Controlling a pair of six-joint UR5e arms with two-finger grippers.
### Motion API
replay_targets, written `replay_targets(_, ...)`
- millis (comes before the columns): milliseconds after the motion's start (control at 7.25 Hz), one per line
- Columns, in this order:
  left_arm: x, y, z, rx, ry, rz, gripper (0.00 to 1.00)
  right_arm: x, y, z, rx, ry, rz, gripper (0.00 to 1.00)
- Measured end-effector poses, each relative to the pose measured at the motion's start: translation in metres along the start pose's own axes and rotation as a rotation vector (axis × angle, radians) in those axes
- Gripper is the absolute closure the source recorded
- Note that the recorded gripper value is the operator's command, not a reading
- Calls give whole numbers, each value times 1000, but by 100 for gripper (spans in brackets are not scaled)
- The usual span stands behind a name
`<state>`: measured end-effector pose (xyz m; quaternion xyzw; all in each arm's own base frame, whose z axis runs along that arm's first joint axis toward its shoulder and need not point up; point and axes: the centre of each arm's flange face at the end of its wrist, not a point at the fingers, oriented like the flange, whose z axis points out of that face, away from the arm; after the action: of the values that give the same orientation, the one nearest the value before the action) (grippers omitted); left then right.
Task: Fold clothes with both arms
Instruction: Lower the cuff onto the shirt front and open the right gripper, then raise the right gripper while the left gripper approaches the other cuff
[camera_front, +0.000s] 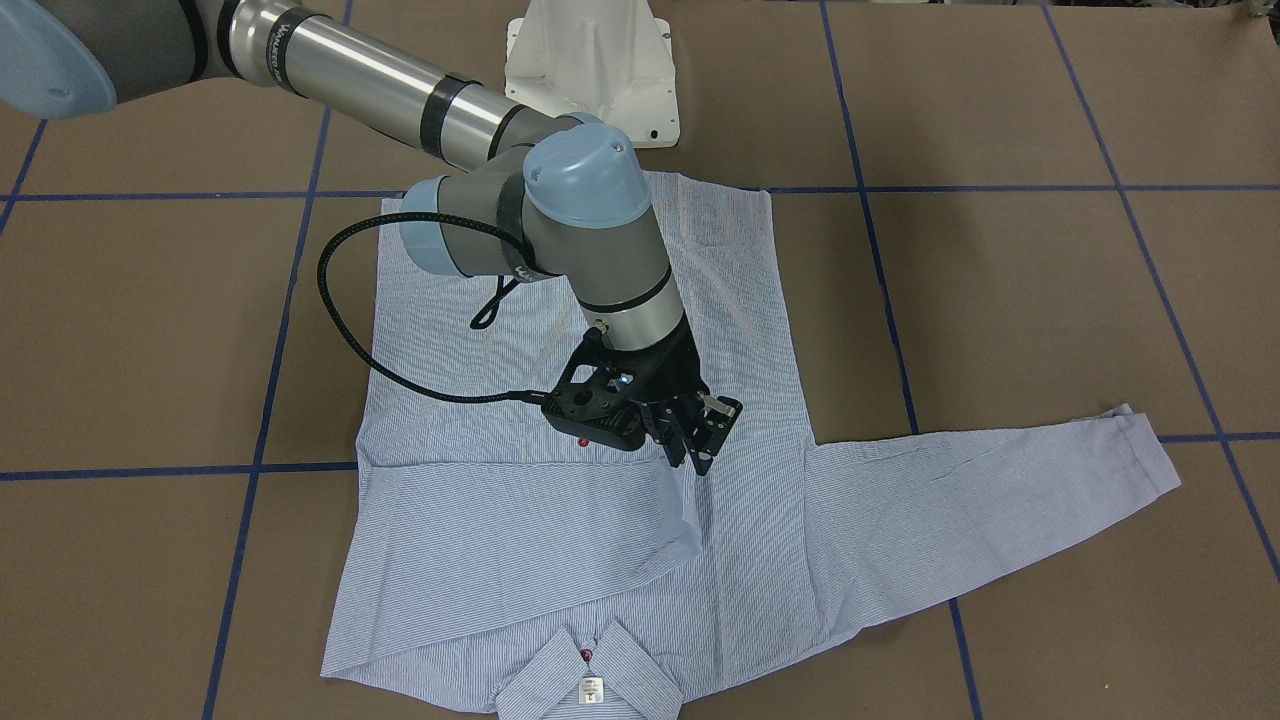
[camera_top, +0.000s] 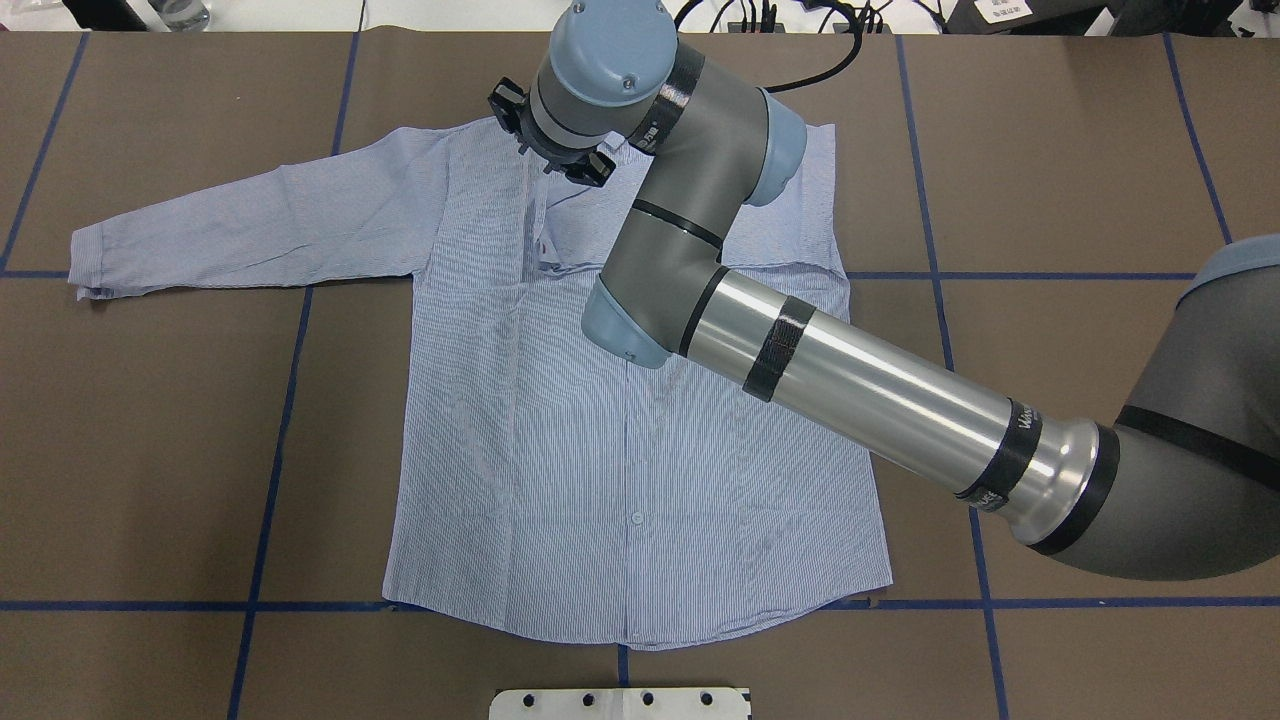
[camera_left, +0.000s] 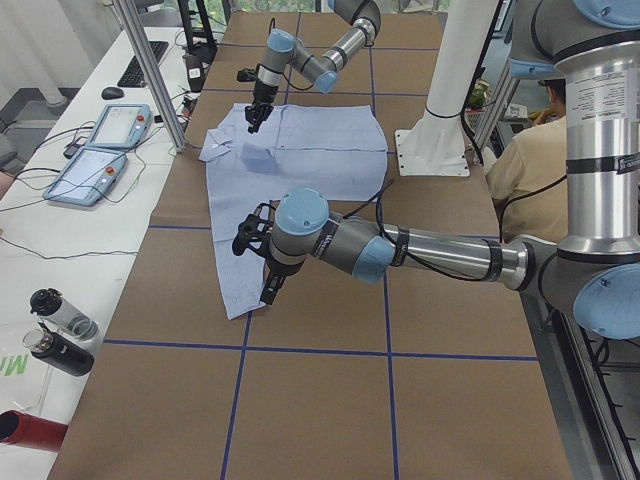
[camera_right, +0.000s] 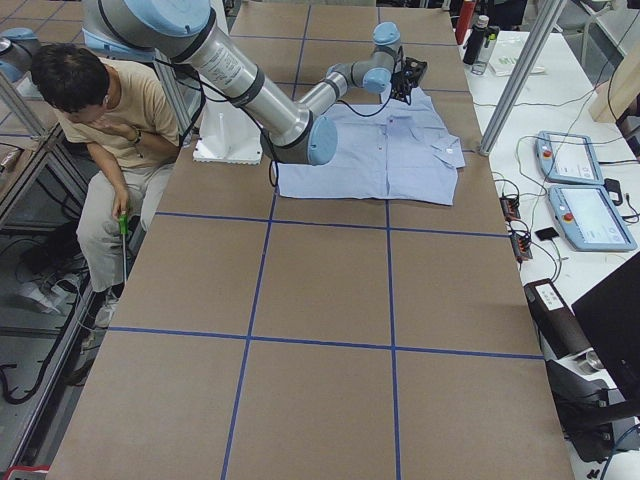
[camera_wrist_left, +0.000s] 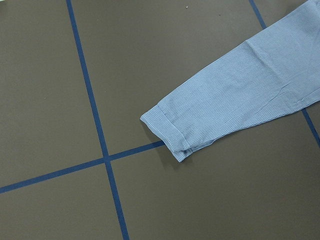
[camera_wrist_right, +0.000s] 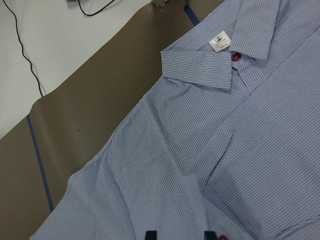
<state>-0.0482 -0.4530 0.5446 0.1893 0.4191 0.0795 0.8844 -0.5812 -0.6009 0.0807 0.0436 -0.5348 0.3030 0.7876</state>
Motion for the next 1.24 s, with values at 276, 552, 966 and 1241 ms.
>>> replay_targets(276,1,-1,-1,2,0,3,0,-6,4,4,5,5,7,2)
replay_targets(552,3,-7,-1,6,-1,9,0,-5,2,6,12,16,36,2)
replay_targets(966,11,-41,31,-24,15,-102,0,43,-23,-8,3,69,61,2)
replay_targets(1241,6,-70,90,-33,15,-126,1,95,-48,-31,-7,105,79,1)
